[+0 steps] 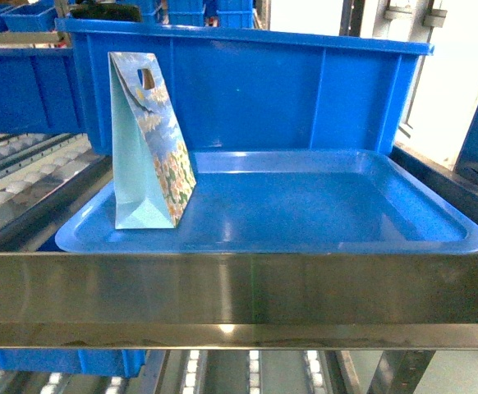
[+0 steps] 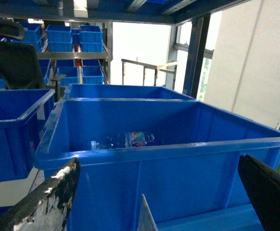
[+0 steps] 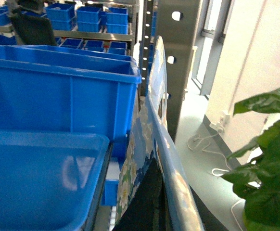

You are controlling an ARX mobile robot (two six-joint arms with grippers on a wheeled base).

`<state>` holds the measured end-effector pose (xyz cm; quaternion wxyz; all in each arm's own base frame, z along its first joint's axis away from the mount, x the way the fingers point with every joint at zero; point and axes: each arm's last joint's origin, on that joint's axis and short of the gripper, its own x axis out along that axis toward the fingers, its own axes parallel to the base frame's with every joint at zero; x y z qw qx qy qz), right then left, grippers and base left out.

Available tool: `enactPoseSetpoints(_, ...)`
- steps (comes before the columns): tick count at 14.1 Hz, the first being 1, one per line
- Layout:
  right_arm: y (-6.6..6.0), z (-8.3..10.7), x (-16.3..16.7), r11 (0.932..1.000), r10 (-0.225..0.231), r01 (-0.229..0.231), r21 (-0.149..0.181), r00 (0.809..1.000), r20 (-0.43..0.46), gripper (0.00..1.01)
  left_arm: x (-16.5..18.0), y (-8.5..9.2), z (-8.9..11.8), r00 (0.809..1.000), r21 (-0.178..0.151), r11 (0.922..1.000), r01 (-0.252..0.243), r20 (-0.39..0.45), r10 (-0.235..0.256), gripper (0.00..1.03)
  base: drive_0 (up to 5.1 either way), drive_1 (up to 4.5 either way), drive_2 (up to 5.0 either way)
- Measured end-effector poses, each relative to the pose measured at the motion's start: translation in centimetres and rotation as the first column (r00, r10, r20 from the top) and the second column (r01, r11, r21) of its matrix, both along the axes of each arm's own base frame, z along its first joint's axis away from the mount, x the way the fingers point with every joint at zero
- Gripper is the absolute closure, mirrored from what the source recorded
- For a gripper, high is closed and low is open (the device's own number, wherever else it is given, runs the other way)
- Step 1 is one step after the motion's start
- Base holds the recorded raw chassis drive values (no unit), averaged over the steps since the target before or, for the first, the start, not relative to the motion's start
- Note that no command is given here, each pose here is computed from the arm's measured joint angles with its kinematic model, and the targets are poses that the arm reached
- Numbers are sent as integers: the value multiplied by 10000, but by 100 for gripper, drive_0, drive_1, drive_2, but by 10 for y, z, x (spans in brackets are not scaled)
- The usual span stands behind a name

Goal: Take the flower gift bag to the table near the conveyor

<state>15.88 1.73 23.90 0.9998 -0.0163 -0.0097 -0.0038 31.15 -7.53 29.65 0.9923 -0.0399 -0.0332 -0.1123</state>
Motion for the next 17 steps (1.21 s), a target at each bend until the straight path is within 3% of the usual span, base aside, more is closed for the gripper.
enactPoseSetpoints(3, -13, -5, -25, 9982, -585, 585, 97, 9982, 96, 99, 0, 0, 0, 10000, 1, 10000, 8, 0, -8, 5, 0, 0, 0)
enactPoseSetpoints(5, -13, -3, -27, 9965, -835, 833, 60, 9954, 463, 99, 0, 0, 0, 10000, 0, 10000, 4, 0, -4, 5, 0, 0, 0)
enactPoseSetpoints(9, -13, -5, -27, 9976, -685, 688, -60, 9969, 377, 99, 2, -5, -1, 10000, -23, 10000, -25, -13, 25, 5, 0, 0, 0)
enactPoseSetpoints(11, -13, -5, -27, 9976, -685, 687, -56, 9969, 377, 99, 11, -16, -7, 9988, 53, 9996, -264, -404, 266, 5, 0, 0, 0)
enactPoseSetpoints(13, -13, -5, -27, 9976, -685, 687, -55, 9969, 381, 99, 25, -38, -27, 9903, 322, 9989, -355, -1331, 395, 5, 0, 0, 0)
enactPoseSetpoints(14, -13, -5, -27, 9976, -685, 688, -59, 9969, 381, 99, 31, -49, -32, 9885, 386, 9981, -488, -1415, 538, 5, 0, 0, 0)
enactPoseSetpoints(17, -13, -5, -27, 9976, -685, 687, -55, 9969, 381, 99, 42, -57, -42, 9685, 650, 9881, -1395, -1988, 1498, 5, 0, 0, 0)
